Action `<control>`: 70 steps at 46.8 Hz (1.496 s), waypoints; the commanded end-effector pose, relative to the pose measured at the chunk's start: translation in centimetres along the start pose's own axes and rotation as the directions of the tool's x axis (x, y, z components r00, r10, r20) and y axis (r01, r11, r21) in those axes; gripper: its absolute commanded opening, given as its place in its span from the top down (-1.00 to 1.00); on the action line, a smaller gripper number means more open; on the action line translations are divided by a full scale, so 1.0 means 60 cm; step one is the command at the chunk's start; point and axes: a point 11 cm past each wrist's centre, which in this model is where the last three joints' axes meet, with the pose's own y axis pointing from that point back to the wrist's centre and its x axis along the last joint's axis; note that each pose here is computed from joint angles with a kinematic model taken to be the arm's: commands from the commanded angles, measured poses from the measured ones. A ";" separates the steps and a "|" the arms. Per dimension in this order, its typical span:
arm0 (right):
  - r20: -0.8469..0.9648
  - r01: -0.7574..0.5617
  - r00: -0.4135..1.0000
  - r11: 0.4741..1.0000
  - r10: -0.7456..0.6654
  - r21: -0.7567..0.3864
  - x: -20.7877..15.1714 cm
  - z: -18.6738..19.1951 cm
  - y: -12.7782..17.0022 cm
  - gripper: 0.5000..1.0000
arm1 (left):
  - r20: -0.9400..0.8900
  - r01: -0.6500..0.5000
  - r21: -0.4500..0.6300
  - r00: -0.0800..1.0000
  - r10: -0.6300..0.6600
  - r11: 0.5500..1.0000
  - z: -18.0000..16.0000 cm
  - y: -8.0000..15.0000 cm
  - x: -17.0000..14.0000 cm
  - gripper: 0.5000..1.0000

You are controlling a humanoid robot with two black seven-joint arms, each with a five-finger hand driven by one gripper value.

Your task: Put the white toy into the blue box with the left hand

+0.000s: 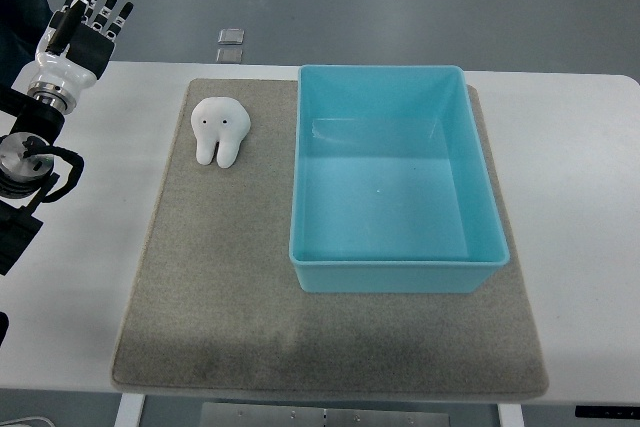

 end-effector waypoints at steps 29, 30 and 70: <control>0.000 0.001 1.000 1.000 -0.001 0.000 -0.001 0.000 0.000 -0.74 | -0.015 0.147 -0.017 0.989 -0.147 0.989 0.020 0.011 0.007 -0.98; 0.000 0.000 1.000 1.000 0.000 0.000 0.000 0.000 0.000 -0.74 | -0.015 0.144 -0.018 0.989 -0.144 0.989 0.021 0.011 0.008 -0.98; 0.000 0.000 1.000 1.000 0.000 0.000 0.000 0.000 0.000 -0.74 | 0.024 0.044 -0.025 0.999 -0.043 0.999 0.032 0.012 0.050 -0.98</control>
